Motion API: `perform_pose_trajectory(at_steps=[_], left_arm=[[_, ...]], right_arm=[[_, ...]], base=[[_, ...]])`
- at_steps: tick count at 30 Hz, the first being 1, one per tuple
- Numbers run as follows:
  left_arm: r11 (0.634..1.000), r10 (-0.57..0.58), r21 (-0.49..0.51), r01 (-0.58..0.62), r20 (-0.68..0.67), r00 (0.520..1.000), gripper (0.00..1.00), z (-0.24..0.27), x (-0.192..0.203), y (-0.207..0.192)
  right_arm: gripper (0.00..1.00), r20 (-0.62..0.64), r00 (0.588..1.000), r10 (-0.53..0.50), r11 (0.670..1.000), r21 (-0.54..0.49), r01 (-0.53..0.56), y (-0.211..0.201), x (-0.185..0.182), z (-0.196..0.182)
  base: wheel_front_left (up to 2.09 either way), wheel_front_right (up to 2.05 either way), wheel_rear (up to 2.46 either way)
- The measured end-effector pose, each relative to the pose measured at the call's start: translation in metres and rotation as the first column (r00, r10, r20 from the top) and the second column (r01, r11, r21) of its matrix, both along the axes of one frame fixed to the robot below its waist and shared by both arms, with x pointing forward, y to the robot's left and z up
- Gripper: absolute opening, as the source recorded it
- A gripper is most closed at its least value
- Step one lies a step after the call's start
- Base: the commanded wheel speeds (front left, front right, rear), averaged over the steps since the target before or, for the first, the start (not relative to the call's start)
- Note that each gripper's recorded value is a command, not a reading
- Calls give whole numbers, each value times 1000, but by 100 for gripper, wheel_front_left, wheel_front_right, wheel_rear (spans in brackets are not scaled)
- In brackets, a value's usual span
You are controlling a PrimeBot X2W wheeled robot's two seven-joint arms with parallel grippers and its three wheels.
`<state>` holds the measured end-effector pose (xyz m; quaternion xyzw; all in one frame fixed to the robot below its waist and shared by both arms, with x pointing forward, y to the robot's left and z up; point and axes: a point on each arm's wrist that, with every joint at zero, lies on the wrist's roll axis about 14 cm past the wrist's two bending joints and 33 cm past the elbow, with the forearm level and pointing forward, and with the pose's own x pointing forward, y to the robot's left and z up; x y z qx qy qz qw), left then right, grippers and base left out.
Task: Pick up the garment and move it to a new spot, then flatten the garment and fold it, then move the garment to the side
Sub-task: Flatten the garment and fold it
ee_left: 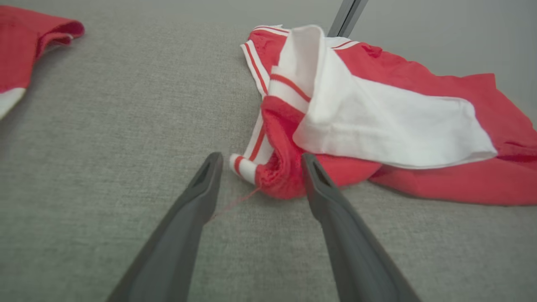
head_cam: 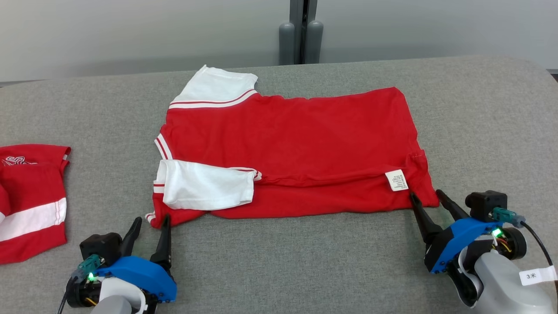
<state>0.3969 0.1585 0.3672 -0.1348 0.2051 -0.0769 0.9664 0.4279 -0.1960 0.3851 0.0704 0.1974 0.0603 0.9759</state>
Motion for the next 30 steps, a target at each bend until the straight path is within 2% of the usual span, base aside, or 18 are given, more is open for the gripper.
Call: perform_pose_trajectory(at_steps=[11, 12, 13, 14, 15, 16, 22, 30], left_arm=[[999, -34, 30, 36, -50, 998, 100, -15, 9, -14], [999, -35, 28, 36, -51, 998, 96, -14, 10, -15], [999, -33, 22, 34, -48, 998, 77, -13, 12, -17], [1000, -27, 13, 28, -44, 999, 38, -11, 13, -18], [1000, -19, 5, 19, -39, 999, 13, -9, 14, -17], [1000, -11, -2, 11, -34, 999, 0, -7, 15, -17], [998, 38, -54, -37, 27, 999, 0, 13, 9, -12], [992, 71, -107, -63, 76, 995, 0, 27, -34, -8]], right_arm=[[100, -56, 998, 44, 997, -69, -47, 8, 6, -13], [100, -59, 997, 44, 997, -69, -48, 9, 6, -14], [82, -62, 997, 42, 997, -67, -46, 10, 5, -14], [25, -62, 997, 43, 997, -65, -47, 11, 4, -14], [0, -59, 997, 43, 997, -63, -47, 12, 5, -13], [0, -55, 998, 43, 997, -60, -46, 12, 5, -11], [0, 20, 1000, 18, 1000, -19, -17, 11, 7, 12], [0, 90, 995, -35, 998, 58, 30, 2, -29, 26]], base=[[0, 0, 0], [0, 0, 0], [0, 0, 0], [0, 0, 0], [0, 0, 0], [0, 0, 0], [0, 0, 0], [0, 0, 0]])
